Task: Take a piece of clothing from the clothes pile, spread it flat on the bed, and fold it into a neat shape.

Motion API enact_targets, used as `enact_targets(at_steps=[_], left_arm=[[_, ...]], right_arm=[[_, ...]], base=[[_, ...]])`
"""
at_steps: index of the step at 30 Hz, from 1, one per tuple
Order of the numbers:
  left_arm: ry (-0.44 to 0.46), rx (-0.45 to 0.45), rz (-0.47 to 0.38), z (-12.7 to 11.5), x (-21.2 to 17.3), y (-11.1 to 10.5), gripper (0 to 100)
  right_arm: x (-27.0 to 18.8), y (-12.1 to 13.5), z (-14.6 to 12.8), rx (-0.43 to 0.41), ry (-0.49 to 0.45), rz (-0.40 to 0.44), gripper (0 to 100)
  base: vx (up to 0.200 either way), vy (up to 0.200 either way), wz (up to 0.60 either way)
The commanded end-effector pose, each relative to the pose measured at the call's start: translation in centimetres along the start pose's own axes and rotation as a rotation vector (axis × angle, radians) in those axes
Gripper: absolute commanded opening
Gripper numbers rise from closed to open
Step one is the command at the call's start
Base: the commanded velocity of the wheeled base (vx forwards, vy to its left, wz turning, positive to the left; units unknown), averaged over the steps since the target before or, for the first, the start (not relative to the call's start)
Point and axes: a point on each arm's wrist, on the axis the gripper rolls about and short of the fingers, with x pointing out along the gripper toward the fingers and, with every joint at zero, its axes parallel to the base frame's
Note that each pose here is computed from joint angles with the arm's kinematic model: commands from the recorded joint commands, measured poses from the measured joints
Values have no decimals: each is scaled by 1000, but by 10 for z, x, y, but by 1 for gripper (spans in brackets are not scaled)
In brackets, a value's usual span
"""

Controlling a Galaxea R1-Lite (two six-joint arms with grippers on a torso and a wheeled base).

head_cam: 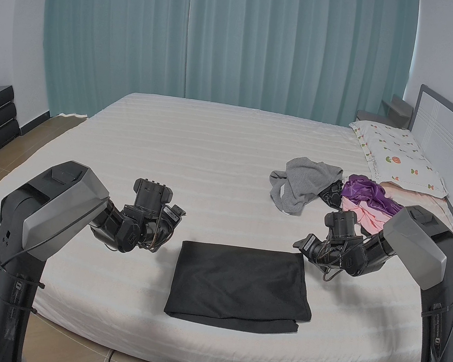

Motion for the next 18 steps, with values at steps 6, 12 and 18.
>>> enact_targets(at_steps=[6,12,18], left_arm=[[46,14,21,-6,-18,5,100],[222,237,13,-24,-38,28,100],[230,403,-89,-59,-41,40,100]], right_arm=[[-73,6,-7,10,4,25,100],[-130,-4,-52,35,-24,90,100],[-129,-16,-72,70,-93,67,100]], base=[[0,0,0],[0,0,0],[0,0,0]])
